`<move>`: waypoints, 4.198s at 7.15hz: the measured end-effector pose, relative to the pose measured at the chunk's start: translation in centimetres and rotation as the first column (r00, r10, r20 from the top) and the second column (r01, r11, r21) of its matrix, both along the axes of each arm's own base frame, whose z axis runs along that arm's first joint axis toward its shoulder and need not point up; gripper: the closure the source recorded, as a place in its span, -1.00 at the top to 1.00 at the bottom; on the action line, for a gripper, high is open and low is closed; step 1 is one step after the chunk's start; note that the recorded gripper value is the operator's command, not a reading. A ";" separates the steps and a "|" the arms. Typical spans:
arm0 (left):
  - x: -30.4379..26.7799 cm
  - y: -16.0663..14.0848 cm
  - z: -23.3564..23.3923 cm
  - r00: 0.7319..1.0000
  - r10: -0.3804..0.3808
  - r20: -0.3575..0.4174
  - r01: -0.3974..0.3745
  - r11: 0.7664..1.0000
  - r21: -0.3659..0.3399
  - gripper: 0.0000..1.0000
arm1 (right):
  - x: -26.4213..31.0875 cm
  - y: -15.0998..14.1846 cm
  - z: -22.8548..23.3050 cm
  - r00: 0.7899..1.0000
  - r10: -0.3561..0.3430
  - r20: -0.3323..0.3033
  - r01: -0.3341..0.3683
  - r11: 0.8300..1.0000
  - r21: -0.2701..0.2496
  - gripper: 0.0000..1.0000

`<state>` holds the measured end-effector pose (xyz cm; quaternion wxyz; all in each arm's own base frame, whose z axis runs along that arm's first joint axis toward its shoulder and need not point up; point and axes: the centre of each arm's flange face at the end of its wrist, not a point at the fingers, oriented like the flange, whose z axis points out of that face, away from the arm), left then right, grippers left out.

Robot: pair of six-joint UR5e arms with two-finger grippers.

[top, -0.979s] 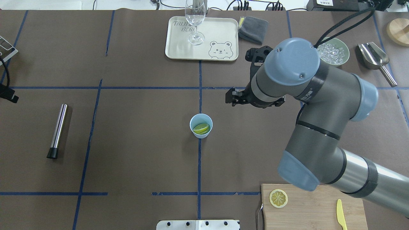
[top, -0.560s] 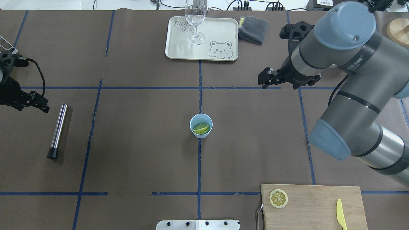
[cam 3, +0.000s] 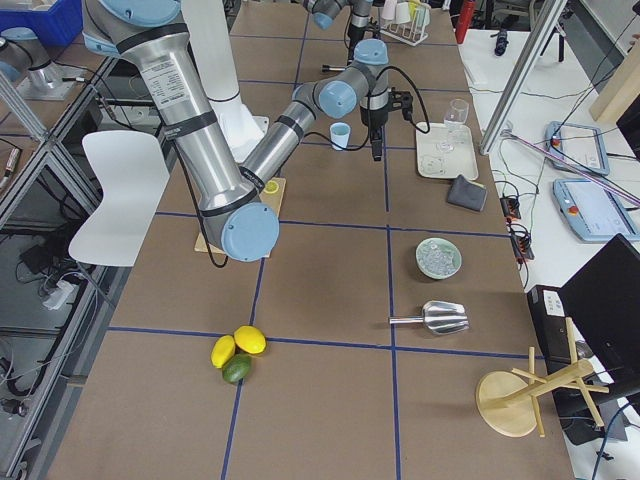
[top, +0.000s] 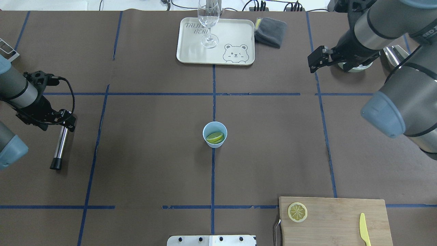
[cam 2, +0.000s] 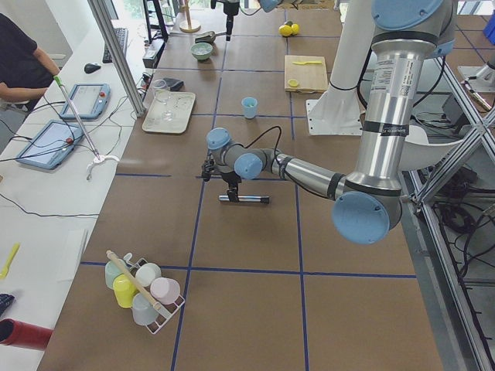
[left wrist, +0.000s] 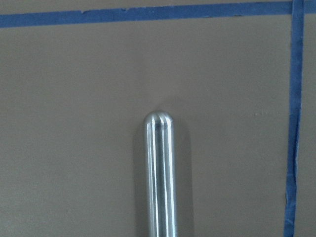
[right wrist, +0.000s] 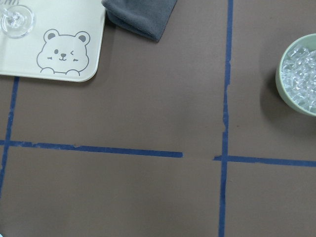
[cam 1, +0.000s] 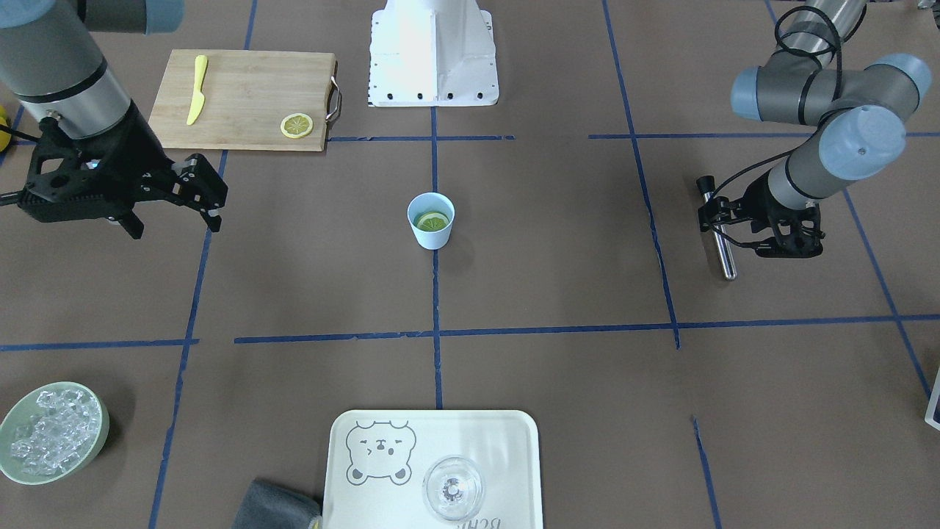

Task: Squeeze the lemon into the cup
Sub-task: 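Withdraw the right gripper from the cup while the left gripper reaches the rod, then close the left gripper around the upper end of the steel rod, then lift the steel rod upright with the left gripper while the right arm draws back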

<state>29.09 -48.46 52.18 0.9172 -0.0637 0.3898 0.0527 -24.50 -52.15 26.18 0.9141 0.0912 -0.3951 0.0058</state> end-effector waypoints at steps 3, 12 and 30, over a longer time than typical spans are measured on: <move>1.6 -1.4 1.6 1.000 0.014 0.020 -0.014 1.000 -0.021 1.00 | 5.3 -1.4 2.9 0.999 -0.046 0.018 0.046 0.999 0.009 1.00; 2.0 -1.9 2.9 0.999 0.021 0.038 -0.019 0.999 -0.037 -1.00 | 6.4 -1.4 2.9 0.998 -0.052 0.029 0.051 0.999 0.016 1.00; -7.2 -6.3 -33.4 0.892 -0.295 -0.342 0.448 0.474 0.758 -1.00 | 32.1 4.0 34.0 0.997 -0.075 -0.008 0.073 0.986 -0.152 1.00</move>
